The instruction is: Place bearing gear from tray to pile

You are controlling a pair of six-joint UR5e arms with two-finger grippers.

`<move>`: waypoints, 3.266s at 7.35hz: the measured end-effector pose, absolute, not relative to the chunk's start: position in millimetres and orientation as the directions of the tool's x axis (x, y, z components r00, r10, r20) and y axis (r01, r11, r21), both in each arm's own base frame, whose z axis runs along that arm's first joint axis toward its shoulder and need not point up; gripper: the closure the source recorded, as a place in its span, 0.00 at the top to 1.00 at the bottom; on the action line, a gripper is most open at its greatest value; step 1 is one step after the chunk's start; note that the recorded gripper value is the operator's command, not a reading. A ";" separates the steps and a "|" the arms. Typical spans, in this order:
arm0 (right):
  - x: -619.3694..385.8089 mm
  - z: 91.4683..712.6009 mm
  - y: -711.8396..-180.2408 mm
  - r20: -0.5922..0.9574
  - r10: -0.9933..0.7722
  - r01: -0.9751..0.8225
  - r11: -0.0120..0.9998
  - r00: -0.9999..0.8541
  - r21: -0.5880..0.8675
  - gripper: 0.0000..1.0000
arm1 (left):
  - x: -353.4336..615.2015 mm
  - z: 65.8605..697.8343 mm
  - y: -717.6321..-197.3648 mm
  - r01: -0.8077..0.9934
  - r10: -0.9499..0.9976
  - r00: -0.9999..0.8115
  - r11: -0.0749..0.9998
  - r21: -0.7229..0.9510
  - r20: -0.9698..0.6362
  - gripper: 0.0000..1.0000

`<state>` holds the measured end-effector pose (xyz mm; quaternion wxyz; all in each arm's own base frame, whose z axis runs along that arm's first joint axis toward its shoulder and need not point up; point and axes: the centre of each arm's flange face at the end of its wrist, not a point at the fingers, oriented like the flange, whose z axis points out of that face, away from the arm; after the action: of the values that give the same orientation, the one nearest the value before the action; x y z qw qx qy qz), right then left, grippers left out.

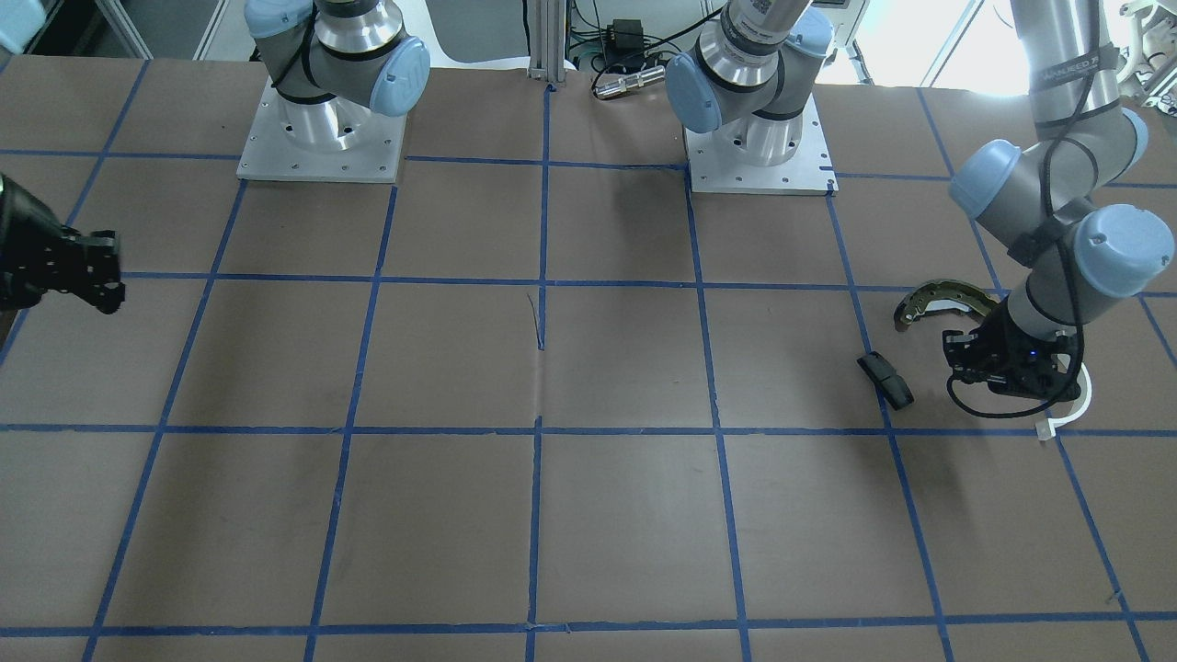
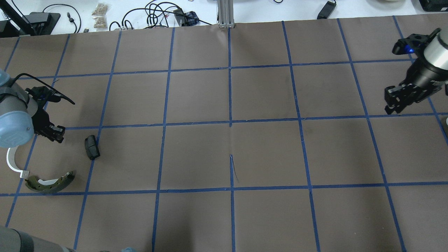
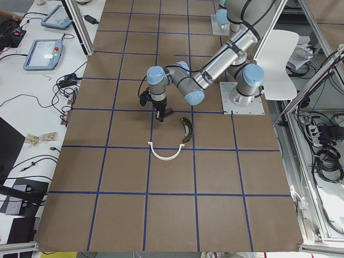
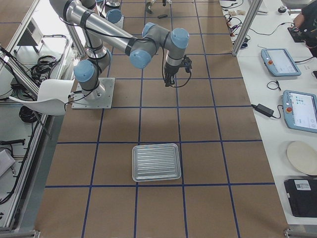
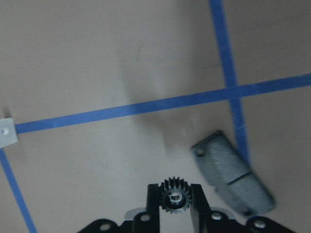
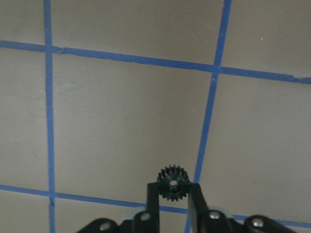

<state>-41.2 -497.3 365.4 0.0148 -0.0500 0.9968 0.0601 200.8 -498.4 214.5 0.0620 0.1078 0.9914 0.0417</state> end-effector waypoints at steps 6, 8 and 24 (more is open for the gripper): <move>295.2 251.0 -513.8 -0.057 0.272 0.274 0.961 -0.961 -0.027 0.19 | 259.4 186.4 -482.1 0.206 0.206 -0.978 0.978 0.013 0.019 0.69; 351.5 205.9 -510.3 -0.082 0.300 0.304 0.951 -0.950 -0.046 0.46 | 256.4 192.6 -485.7 0.174 0.175 -0.984 0.984 -0.027 0.036 0.84; 182.7 501.9 -477.9 -0.014 0.072 0.073 0.994 -0.997 -0.079 1.00 | -239.0 258.1 -531.9 -0.031 -0.029 -0.998 0.998 -0.049 0.051 1.00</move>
<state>182.7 -477.9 501.9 0.0057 0.0364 0.9985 -0.0400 -239.0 -531.9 258.1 -0.0251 -0.0151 0.9993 -0.0251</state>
